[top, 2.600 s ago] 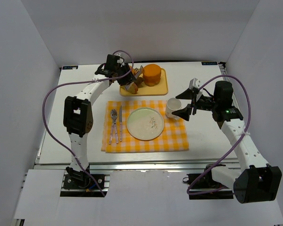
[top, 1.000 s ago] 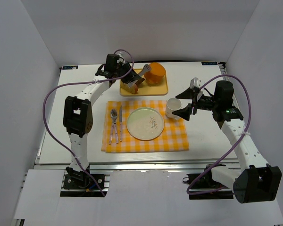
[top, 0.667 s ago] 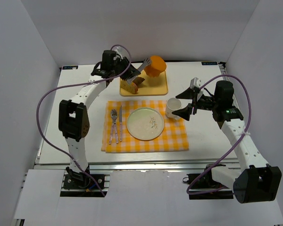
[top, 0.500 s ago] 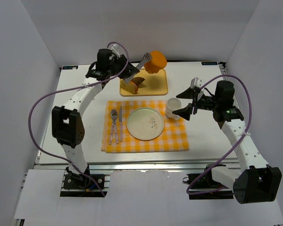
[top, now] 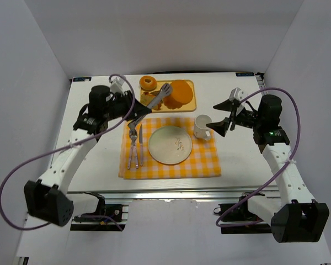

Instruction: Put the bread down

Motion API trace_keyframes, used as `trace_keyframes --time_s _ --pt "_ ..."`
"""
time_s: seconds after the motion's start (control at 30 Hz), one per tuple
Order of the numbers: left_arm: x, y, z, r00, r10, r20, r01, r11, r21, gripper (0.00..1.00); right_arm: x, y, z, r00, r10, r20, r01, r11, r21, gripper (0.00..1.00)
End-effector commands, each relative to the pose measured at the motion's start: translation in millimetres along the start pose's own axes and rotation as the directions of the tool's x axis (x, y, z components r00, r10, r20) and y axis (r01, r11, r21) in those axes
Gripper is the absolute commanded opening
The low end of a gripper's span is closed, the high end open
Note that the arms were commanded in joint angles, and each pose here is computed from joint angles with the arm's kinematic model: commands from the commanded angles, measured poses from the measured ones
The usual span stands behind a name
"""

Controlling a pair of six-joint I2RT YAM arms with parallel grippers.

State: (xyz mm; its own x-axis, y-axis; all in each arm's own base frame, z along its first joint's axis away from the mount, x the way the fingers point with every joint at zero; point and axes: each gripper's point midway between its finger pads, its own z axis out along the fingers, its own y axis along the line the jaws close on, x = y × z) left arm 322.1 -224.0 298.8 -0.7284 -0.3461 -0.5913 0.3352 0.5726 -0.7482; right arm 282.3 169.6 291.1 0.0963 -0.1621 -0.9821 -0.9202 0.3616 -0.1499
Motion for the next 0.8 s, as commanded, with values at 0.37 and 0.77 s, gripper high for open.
trace_keyframes --time_s 0.37,0.77 --pt "118 22 -57 0.984 -0.066 -0.166 0.078 0.995 0.069 0.0 -6 -4 0 0.999 0.036 0.025 -0.036 0.999 -0.033 0.45" --pt "157 59 -56 0.961 -0.081 -0.264 0.082 0.997 -0.006 0.21 1 1 -1 0.998 0.057 0.017 -0.056 0.998 -0.028 0.49"
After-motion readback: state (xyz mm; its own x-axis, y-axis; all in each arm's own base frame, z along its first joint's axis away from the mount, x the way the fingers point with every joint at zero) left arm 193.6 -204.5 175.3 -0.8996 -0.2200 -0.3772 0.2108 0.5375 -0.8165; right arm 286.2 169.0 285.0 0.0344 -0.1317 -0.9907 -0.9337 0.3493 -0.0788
